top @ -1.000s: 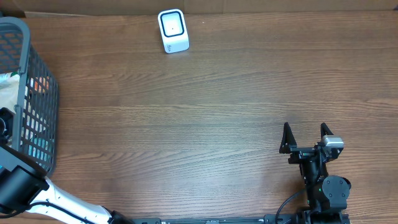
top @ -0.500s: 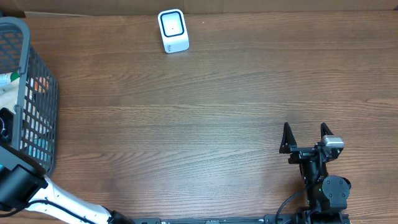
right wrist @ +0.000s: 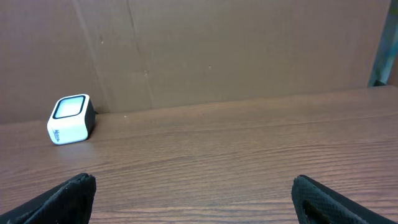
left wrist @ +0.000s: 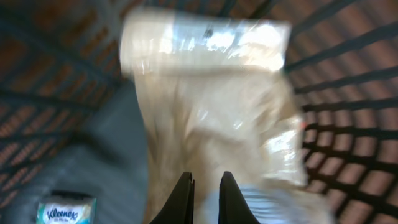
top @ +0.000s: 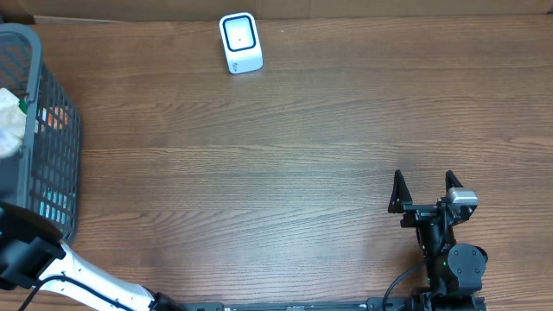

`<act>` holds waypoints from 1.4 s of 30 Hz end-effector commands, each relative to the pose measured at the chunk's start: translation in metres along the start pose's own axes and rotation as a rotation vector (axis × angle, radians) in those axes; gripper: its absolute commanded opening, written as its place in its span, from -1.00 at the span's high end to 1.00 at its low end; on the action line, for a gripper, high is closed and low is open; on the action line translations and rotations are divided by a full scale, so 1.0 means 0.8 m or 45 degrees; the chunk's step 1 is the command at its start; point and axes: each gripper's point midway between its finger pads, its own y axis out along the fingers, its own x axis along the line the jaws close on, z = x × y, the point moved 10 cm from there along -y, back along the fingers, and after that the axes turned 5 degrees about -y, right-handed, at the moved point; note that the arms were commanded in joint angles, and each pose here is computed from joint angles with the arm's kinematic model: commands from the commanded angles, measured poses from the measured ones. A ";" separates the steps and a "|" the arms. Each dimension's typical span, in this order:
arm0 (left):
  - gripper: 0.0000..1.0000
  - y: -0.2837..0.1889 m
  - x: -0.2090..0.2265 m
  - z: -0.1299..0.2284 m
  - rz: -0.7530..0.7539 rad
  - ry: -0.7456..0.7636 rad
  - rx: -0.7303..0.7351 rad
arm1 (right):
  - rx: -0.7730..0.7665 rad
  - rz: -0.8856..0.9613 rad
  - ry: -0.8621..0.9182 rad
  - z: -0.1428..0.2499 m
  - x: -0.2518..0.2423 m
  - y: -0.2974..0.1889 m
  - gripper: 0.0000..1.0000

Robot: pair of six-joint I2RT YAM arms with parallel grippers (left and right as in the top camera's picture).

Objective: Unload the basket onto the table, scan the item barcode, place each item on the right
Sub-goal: 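Lift the clear bag out of the basket with the left gripper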

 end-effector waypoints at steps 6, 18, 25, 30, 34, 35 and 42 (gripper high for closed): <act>0.92 -0.010 -0.008 0.002 0.049 -0.033 0.019 | -0.001 0.009 -0.006 0.003 -0.001 0.000 -0.99; -0.78 0.095 0.002 0.066 0.096 -0.074 0.310 | -0.001 0.009 -0.006 0.003 -0.001 0.000 -0.99; -0.99 0.142 -0.003 0.100 -0.063 -0.033 0.356 | -0.001 0.009 -0.006 0.003 -0.001 0.000 -0.99; -0.99 0.155 0.005 0.115 -0.279 -0.041 0.376 | -0.001 0.009 -0.006 0.003 -0.001 0.000 -0.99; -0.99 0.165 0.012 0.124 -0.328 -0.035 0.395 | -0.001 0.009 -0.006 0.003 -0.001 0.000 -0.99; -1.00 0.168 0.015 0.127 -0.339 -0.034 0.399 | -0.001 0.009 -0.006 0.003 -0.001 0.000 -0.99; -0.94 0.192 0.029 0.159 -0.393 -0.023 0.453 | -0.001 0.009 -0.006 0.003 -0.001 0.000 -0.99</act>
